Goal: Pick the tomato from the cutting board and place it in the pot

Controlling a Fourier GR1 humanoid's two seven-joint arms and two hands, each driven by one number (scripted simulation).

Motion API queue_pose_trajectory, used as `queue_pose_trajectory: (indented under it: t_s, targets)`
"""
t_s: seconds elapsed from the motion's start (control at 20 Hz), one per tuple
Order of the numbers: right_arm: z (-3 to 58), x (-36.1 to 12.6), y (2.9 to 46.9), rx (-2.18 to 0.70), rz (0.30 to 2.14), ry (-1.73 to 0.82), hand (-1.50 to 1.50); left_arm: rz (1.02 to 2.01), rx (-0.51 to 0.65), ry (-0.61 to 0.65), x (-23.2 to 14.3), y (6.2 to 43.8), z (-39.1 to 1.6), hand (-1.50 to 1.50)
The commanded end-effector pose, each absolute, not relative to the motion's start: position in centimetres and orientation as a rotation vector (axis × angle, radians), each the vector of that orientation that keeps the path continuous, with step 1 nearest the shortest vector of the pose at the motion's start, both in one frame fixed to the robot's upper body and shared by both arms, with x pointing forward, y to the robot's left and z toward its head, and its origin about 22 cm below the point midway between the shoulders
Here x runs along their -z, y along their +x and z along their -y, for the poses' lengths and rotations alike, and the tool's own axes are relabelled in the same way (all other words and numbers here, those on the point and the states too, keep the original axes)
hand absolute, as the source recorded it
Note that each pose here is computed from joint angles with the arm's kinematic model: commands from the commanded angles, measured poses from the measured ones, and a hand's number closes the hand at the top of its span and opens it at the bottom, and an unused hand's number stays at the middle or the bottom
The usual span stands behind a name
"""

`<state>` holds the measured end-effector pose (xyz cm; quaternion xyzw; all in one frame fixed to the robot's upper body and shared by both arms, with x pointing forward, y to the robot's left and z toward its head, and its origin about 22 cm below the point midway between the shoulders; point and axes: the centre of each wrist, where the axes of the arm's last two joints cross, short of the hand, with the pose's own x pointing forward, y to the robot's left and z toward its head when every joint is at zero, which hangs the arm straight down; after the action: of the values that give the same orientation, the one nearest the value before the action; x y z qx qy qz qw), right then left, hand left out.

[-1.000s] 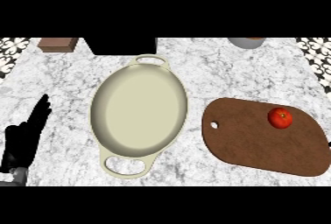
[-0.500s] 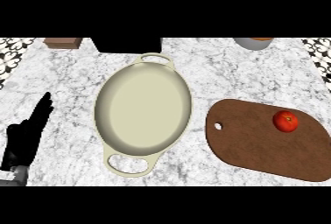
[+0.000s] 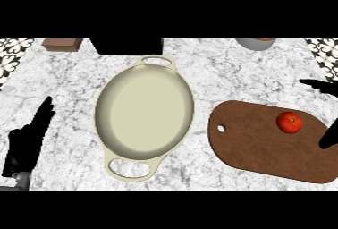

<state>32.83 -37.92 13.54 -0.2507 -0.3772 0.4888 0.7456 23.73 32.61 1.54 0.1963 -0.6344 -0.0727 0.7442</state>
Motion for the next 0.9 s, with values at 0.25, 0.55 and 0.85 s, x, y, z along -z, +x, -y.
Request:
queue_pose_trajectory:
  t_s: [0.25,0.55,0.85]
  targets:
    - [35.0,-12.1,35.6,-1.142,0.698,-0.568,-1.50,1.385,0.144,0.427,-1.1,22.7,-32.3,0.00]
    - [34.4,-10.5,36.5,-1.163,0.666,-0.570,-1.50,1.400,0.147,0.461,-2.8,23.8,-33.7,0.00]
    - [34.1,-8.9,37.8,-1.168,0.611,-0.571,-1.50,1.382,0.148,0.416,-0.1,24.1,-32.1,0.00]
